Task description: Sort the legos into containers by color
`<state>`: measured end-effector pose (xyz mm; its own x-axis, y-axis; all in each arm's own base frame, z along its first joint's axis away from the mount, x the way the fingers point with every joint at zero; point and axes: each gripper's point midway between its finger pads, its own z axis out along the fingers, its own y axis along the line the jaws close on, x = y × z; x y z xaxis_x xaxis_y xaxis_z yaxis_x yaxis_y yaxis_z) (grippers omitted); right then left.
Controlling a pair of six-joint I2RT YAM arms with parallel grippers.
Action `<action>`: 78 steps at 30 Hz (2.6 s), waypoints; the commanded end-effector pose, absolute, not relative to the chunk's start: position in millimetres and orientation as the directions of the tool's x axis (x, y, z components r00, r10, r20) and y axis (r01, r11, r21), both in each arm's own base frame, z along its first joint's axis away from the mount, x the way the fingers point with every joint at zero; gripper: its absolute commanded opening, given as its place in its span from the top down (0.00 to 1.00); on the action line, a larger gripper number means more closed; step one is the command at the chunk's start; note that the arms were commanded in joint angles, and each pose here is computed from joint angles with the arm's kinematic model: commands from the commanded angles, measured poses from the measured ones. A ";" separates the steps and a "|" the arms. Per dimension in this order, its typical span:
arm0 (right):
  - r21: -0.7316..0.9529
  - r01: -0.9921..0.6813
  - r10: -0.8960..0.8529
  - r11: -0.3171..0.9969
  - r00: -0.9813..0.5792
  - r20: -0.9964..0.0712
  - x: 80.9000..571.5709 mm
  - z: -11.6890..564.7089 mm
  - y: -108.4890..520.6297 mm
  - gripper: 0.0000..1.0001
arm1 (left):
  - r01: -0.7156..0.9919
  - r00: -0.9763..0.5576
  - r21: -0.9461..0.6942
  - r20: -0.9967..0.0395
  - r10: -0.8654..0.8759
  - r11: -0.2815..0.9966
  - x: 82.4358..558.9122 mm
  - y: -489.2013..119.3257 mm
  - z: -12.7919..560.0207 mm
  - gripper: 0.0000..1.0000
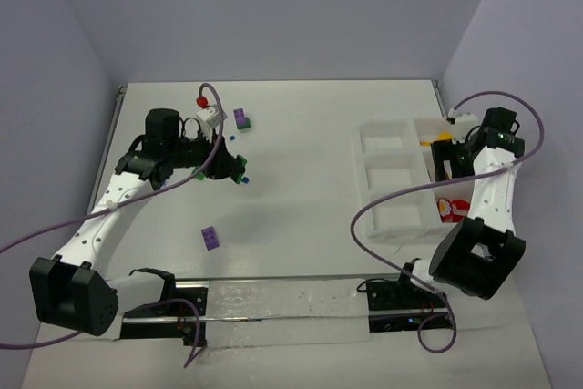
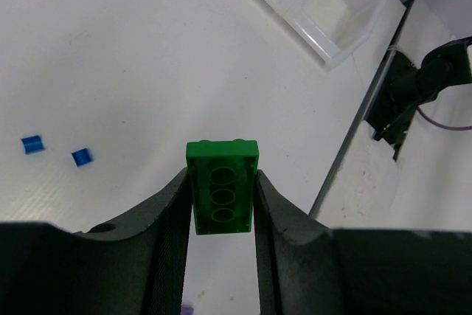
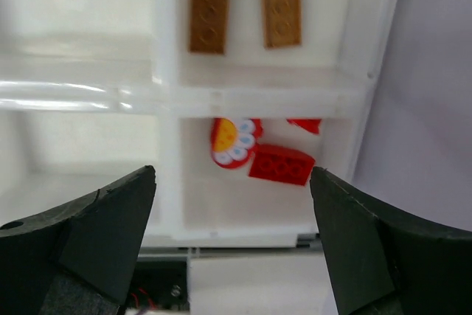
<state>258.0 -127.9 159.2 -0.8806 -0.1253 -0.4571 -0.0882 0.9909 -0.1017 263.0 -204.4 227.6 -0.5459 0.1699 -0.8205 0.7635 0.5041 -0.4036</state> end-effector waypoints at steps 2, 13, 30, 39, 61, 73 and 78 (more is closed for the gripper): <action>-0.001 -0.318 -0.223 0.948 -0.663 -0.715 285.7 228.7 -23.7 0.07 | 0.766 -0.525 -0.451 -0.850 0.041 0.457 264.6 -215.1 266.4 1.00; 0.447 -0.481 0.173 0.754 -0.510 -0.842 315.7 289.1 150.7 0.01 | 0.698 -0.436 -0.387 -0.897 -0.071 0.603 305.6 -216.8 288.8 1.00; 0.423 -0.594 0.140 0.684 -0.462 -0.876 382.4 320.9 284.8 0.02 | 0.124 -0.652 -0.889 -0.408 -0.639 0.441 435.0 -247.9 297.6 1.00; 0.458 -0.582 0.118 0.672 -0.526 -0.842 407.3 292.6 324.2 0.10 | 0.134 -0.689 -0.918 -0.358 -0.631 0.374 438.3 -267.9 301.0 0.98; 0.376 -0.640 0.061 0.671 -0.457 -0.887 436.4 291.0 340.3 0.88 | 0.183 -0.726 -0.922 -0.360 -0.585 0.340 427.4 -278.7 302.3 0.92; 0.278 -0.517 0.028 0.810 -0.440 -0.898 442.3 279.6 237.4 1.00 | 0.281 -0.549 -0.688 -0.687 -0.475 0.670 471.2 -221.4 301.9 0.01; 0.177 -0.276 0.016 0.944 -0.501 -0.865 444.9 242.1 101.8 1.00 | 0.155 -0.508 -0.406 -0.815 -0.280 0.901 487.8 -181.8 280.5 0.01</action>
